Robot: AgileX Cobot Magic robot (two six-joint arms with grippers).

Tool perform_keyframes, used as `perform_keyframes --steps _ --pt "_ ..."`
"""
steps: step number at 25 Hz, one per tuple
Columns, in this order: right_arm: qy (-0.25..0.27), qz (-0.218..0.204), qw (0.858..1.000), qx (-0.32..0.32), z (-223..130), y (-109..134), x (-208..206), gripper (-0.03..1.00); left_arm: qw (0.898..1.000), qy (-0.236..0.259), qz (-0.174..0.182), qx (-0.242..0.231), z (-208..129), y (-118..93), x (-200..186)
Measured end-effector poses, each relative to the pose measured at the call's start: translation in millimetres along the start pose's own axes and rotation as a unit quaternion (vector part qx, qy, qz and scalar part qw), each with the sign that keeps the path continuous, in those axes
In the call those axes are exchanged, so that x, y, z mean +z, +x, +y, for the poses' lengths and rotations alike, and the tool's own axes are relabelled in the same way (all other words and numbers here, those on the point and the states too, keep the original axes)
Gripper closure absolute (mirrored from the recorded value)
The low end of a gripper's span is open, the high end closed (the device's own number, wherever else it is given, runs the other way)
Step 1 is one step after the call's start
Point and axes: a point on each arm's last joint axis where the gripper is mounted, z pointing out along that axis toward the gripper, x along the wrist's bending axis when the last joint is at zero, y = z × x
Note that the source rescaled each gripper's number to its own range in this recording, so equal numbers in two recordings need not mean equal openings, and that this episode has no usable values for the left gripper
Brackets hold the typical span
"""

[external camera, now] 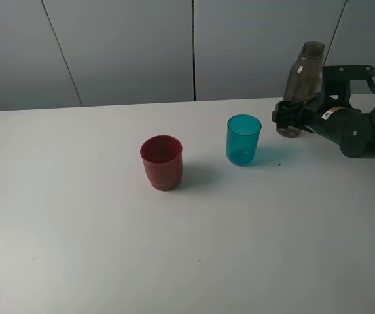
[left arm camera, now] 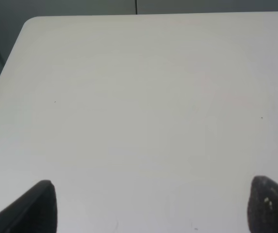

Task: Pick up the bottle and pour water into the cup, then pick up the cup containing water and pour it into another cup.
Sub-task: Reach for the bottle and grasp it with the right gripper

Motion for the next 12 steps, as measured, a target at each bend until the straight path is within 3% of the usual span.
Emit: perform_keyframes --steps 12 --pt "-0.01 -0.011 1.0 0.001 -0.1 -7.3 11.1 0.18 1.0 0.0 0.0 0.0 0.0 0.0 0.0"
